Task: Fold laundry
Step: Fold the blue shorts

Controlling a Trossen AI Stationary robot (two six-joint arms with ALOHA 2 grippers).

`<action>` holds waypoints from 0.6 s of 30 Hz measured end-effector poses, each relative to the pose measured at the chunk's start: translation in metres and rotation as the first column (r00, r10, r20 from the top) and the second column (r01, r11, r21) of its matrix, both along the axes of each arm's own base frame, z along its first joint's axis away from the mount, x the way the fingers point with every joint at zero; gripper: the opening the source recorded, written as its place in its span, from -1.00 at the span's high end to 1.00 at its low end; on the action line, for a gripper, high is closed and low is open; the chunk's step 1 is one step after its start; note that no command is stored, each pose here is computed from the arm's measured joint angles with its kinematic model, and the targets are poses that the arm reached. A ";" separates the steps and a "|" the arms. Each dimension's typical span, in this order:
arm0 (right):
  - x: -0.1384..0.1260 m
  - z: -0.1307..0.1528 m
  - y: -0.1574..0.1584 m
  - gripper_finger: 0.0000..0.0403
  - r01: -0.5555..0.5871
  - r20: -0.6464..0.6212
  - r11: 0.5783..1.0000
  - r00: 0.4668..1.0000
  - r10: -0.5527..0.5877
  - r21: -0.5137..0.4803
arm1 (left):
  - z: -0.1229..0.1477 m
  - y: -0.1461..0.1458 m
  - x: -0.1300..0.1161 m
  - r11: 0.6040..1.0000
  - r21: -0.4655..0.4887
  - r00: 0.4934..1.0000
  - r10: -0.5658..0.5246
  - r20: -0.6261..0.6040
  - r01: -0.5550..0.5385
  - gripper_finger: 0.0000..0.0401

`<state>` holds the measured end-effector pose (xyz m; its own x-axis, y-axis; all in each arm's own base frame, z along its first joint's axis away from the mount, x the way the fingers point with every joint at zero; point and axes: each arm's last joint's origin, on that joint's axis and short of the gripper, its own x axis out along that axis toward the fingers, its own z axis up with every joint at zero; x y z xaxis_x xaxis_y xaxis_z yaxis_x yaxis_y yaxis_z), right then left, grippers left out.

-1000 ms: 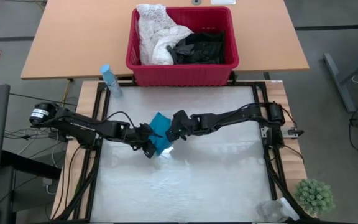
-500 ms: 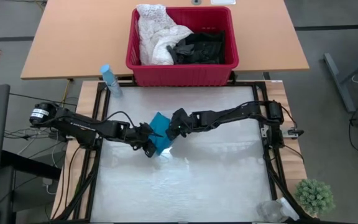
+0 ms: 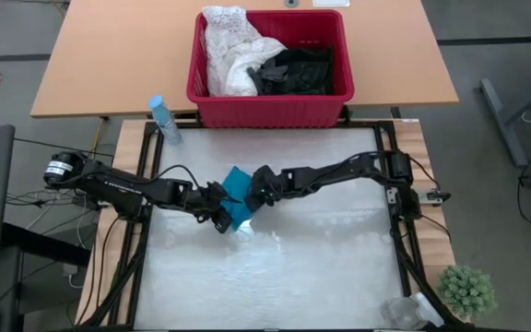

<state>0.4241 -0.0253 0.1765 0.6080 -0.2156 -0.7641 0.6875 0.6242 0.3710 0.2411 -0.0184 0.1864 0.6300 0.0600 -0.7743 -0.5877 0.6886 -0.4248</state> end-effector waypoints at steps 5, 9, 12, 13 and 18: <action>0.004 0.010 0.000 0.47 -0.043 0.021 0.999 0.999 0.043 -0.027 | 0.000 0.000 0.000 1.000 0.000 1.000 0.000 0.001 0.000 0.95; 0.007 0.019 0.000 0.90 -0.059 0.037 0.998 0.998 0.060 -0.035 | 0.000 0.000 0.000 1.000 0.002 1.000 -0.002 0.001 0.002 0.95; 0.009 0.027 0.000 0.90 -0.062 0.027 0.997 0.998 0.063 -0.036 | 0.000 0.000 0.000 1.000 0.007 1.000 -0.008 0.000 0.008 0.95; 0.009 0.030 0.000 0.90 -0.063 0.012 0.997 0.998 0.064 -0.035 | 0.000 0.000 0.000 1.000 0.002 1.000 -0.007 0.000 0.007 0.95; 0.009 0.050 0.010 0.92 -0.111 -0.077 0.991 0.991 0.105 -0.071 | 0.000 -0.001 0.000 0.998 -0.062 1.000 -0.003 -0.001 0.003 0.95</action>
<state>0.4329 -0.0154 0.2260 0.5742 -0.2100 -0.7913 0.6381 0.7204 0.2718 0.2412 -0.0198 0.1864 0.6296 0.0104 -0.7769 -0.5863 0.6625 -0.4663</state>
